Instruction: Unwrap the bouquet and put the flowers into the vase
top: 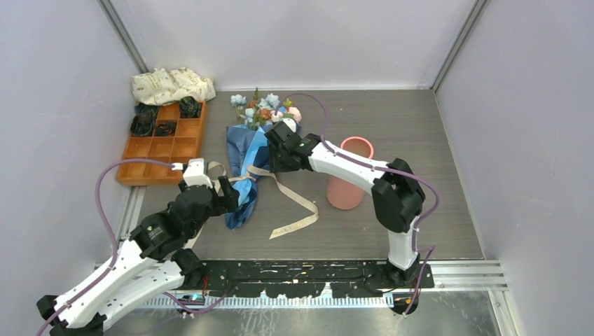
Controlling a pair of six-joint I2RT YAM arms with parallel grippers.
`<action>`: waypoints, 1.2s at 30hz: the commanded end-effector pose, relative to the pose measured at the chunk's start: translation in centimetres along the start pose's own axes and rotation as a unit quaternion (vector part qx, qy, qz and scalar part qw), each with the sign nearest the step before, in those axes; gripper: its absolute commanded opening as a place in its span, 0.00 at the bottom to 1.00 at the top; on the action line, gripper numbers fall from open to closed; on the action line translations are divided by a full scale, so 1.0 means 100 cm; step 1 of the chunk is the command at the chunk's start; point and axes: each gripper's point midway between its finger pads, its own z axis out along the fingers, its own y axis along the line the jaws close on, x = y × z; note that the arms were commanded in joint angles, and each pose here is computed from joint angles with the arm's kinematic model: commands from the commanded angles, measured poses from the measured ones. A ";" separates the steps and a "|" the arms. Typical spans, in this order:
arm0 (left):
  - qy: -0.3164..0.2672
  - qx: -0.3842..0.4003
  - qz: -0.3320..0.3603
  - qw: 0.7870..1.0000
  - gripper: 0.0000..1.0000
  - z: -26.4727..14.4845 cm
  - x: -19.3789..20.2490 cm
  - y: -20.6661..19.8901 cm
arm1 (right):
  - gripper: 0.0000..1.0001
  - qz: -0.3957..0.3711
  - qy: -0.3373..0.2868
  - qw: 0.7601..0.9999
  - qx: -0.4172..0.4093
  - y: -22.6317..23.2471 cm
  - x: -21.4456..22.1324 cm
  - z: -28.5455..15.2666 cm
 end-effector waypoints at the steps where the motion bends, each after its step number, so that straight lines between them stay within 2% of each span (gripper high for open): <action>1: -0.018 -0.025 -0.036 0.999 0.84 0.015 0.003 0.003 | 0.47 0.013 -0.061 0.996 -0.056 0.023 -0.035 -0.055; 6: -0.037 -0.043 -0.061 0.997 0.86 0.011 0.000 0.013 | 0.41 0.020 -0.029 0.987 -0.154 0.064 -0.016 -0.054; 9: -0.056 -0.049 -0.076 0.994 0.86 0.003 -0.011 0.019 | 0.33 0.010 -0.005 0.986 -0.168 0.082 -0.003 -0.037; 11: -0.059 -0.058 -0.075 0.994 0.86 -0.001 -0.015 0.023 | 0.32 0.005 0.005 0.985 -0.170 0.089 0.003 -0.022; 21: -0.049 -0.064 -0.064 0.995 0.86 -0.002 -0.016 0.023 | 0.33 -0.008 0.018 0.987 -0.158 0.099 0.006 0.021; 26: -0.048 -0.065 -0.058 0.995 0.86 -0.003 -0.016 0.023 | 0.39 -0.012 0.007 0.988 -0.153 0.098 0.000 0.023; 36: -0.044 -0.067 -0.058 0.995 0.86 0.000 -0.012 0.023 | 0.39 -0.013 0.009 0.988 -0.154 0.104 -0.002 0.035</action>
